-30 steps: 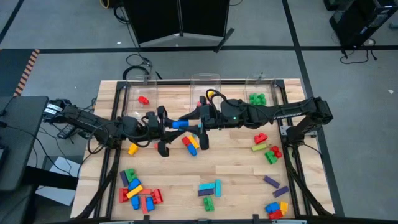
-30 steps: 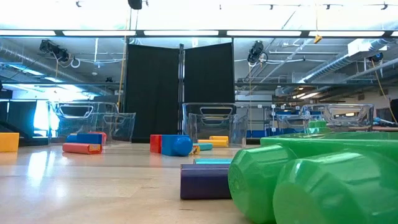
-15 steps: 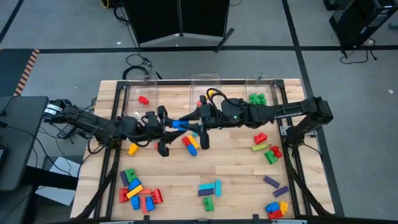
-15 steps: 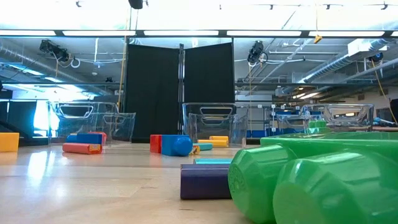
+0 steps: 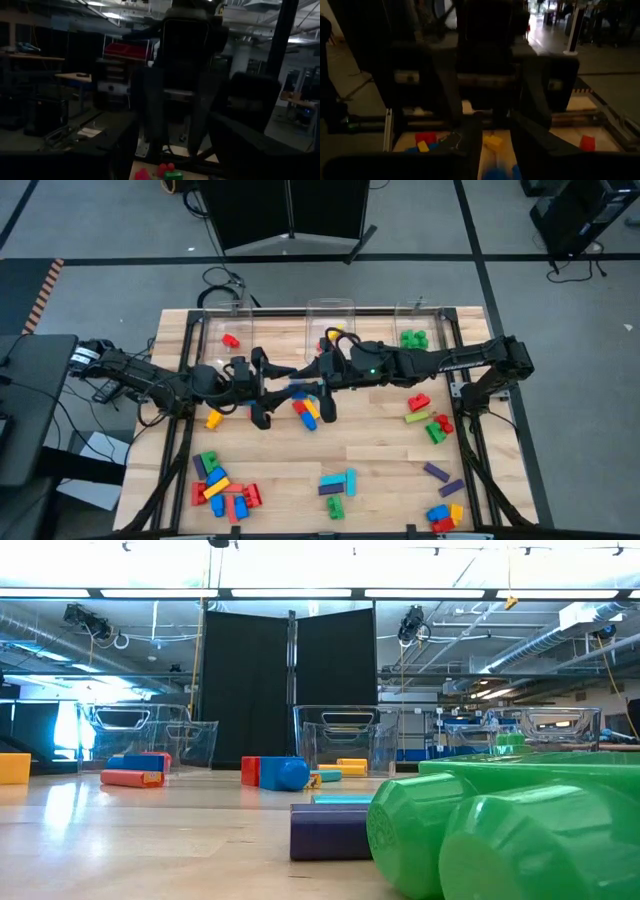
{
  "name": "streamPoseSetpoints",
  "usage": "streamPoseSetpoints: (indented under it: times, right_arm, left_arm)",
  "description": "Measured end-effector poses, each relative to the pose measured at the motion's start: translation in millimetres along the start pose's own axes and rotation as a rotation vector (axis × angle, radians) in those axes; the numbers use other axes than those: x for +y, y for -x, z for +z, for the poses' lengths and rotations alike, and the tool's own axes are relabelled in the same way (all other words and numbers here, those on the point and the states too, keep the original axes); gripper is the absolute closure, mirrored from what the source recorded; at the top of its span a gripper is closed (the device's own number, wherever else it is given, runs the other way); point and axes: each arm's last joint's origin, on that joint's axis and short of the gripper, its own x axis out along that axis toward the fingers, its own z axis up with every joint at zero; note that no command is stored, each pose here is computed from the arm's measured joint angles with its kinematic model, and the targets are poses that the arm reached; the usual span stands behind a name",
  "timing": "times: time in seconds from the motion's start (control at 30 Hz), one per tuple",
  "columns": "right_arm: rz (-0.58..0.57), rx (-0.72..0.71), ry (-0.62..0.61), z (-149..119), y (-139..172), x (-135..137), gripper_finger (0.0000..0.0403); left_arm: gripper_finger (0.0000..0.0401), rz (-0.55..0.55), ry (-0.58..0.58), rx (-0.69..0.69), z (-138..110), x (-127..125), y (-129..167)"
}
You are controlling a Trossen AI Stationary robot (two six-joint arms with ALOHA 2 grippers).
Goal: Sort blocks by size
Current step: Put the blue 1 stud game piece into the left transparent bin
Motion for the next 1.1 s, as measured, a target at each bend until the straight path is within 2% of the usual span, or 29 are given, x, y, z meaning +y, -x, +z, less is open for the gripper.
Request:
streamPoseSetpoints:
  times: [0.5, 0.63, 0.83, 1.0, 1.1]
  right_arm:
    - [-0.025, 0.006, 0.030, 5.0, 7.6, -8.3, 0.0309]
    - [-0.100, 0.102, -0.003, 6.2, 26.4, -11.7, 0.0315]
    - [-0.210, 0.320, -0.155, 0.5, 65.9, -14.9, 0.0329]
    - [-0.281, 0.509, -0.254, -17.3, 95.4, -5.3, 0.0360]
    - [-0.314, 0.537, -0.300, -34.8, 110.4, 6.8, 0.0383]
  left_arm:
    - [0.0177, 0.052, -0.026, 0.059, -6.4, 3.4, -0.6]
    - [0.0177, 0.074, -0.051, 0.129, -13.8, 4.8, 0.1]
    - [0.0177, 0.075, -0.075, 0.164, -17.3, 5.1, 0.6]
    - [0.0177, 0.075, -0.080, 0.176, -18.5, 5.2, 0.9]
    - [0.0177, 0.079, -0.100, 0.224, -23.3, 6.0, 1.8]
